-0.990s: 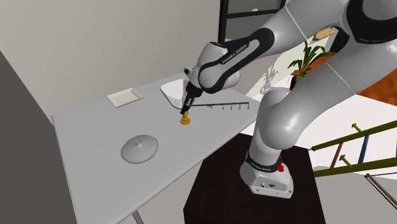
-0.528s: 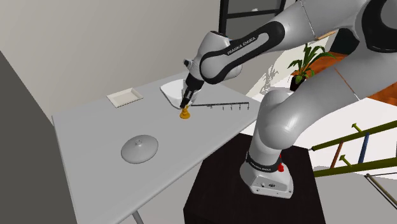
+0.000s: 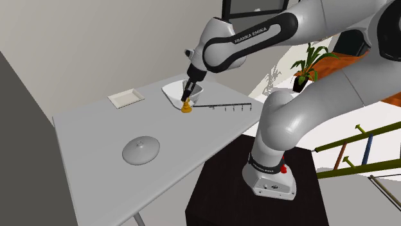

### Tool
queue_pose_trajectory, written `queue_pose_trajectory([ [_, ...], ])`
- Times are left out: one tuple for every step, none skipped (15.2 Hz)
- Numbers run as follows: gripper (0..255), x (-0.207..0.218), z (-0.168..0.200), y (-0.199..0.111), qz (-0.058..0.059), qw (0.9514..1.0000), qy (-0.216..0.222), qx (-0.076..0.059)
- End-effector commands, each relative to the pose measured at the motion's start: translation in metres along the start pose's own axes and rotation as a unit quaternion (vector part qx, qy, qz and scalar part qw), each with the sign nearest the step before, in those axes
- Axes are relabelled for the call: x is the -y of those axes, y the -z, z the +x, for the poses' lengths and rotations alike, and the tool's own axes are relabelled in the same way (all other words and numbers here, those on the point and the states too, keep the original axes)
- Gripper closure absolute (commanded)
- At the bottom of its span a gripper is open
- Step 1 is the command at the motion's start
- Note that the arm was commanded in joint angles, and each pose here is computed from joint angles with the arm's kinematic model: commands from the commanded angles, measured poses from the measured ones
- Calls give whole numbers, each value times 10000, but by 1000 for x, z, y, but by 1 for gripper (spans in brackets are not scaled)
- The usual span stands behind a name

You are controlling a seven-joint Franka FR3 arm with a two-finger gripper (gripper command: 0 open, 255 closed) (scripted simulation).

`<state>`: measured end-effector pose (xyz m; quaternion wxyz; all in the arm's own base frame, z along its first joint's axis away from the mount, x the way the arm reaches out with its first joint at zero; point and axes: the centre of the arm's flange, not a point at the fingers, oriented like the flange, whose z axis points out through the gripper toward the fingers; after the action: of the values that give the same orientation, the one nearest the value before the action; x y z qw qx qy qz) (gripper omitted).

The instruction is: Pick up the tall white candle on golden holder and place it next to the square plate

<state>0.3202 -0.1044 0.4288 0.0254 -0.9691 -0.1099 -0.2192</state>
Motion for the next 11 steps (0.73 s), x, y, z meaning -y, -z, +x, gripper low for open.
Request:
queue_pose_trajectory([
  [255, 0, 4, 9, 2, 10000, -1, 3],
  [255, 0, 6, 13, 2, 10000, -1, 3],
  [255, 0, 8, 18, 2, 10000, -1, 3],
  [255, 0, 11, 23, 2, 10000, -1, 3],
  [255, 0, 13, 28, 2, 10000, -1, 3],
  [255, 0, 15, 33, 2, 10000, -1, 3],
  [255, 0, 17, 37, 2, 10000, -1, 3],
  [255, 0, 20, 42, 2, 10000, -1, 3],
  [255, 0, 22, 47, 2, 10000, -1, 3],
  [255, 0, 24, 52, 2, 10000, -1, 3],
  [255, 0, 27, 56, 2, 10000, -1, 3],
])
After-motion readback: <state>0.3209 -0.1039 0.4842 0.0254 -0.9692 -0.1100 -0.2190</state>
